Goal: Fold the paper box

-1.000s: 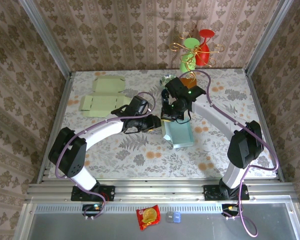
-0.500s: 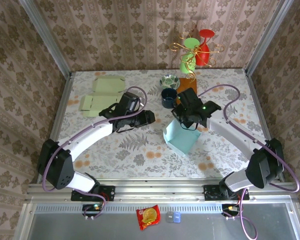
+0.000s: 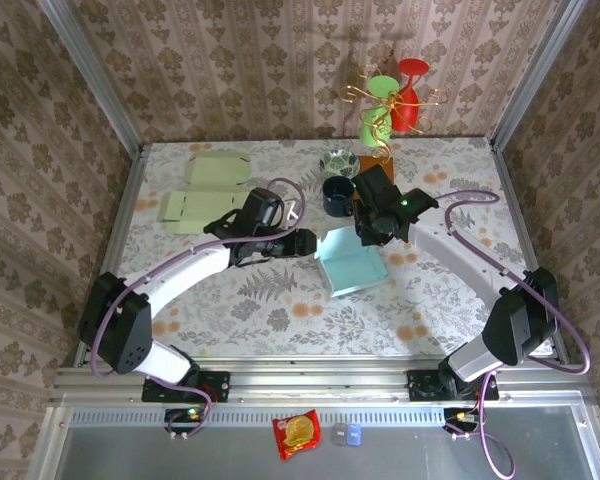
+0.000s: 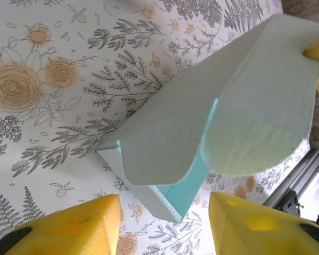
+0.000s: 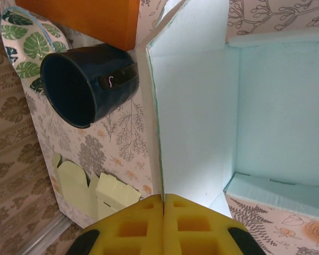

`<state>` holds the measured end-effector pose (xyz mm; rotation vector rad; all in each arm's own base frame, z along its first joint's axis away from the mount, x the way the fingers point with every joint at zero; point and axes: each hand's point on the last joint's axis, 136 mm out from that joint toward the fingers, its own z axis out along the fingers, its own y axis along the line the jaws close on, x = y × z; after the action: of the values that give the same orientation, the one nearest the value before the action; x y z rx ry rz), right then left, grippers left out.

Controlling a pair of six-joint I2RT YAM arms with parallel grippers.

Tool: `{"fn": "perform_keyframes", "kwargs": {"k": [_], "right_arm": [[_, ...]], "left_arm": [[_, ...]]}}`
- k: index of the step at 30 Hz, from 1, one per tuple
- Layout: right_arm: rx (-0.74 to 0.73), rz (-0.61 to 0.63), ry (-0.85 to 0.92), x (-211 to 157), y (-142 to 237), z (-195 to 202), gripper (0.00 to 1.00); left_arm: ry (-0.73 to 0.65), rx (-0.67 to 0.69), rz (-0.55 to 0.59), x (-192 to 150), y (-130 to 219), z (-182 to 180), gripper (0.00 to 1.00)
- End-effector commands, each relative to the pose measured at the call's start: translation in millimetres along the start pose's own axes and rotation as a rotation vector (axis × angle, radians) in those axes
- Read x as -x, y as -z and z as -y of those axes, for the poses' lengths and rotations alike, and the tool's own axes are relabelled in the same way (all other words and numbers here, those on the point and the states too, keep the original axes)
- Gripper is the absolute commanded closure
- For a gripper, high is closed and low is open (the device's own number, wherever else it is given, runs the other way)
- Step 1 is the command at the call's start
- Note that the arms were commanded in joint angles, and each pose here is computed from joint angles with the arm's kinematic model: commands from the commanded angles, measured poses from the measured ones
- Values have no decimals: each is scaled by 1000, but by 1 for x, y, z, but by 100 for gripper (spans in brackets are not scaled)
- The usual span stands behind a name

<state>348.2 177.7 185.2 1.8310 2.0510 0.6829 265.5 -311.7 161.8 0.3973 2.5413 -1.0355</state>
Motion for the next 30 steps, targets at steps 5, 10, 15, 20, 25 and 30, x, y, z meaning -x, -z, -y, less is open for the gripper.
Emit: {"fn": "perform_keyframes", "kwargs": {"k": [5, 10, 15, 20, 25, 30], "right_arm": [[-81, 43, -60, 7, -5, 15, 100], [-84, 37, -58, 6, -6, 16, 100], [-88, 21, -61, 3, -9, 18, 100], [-90, 9, -62, 2, -9, 20, 100], [-69, -13, -52, 2, -12, 18, 91], [-12, -19, 27, 8, -6, 6, 77]], "left_arm": [[-221, 87, -28, -14, -14, -12, 50], [-337, 211, -57, -8, -23, -21, 50], [-389, 275, -55, 1, -33, -25, 51], [-423, 295, -56, 9, -41, -25, 63], [-489, 275, -61, 3, -45, -18, 82], [-531, 292, -66, 1, -45, -20, 91]]}}
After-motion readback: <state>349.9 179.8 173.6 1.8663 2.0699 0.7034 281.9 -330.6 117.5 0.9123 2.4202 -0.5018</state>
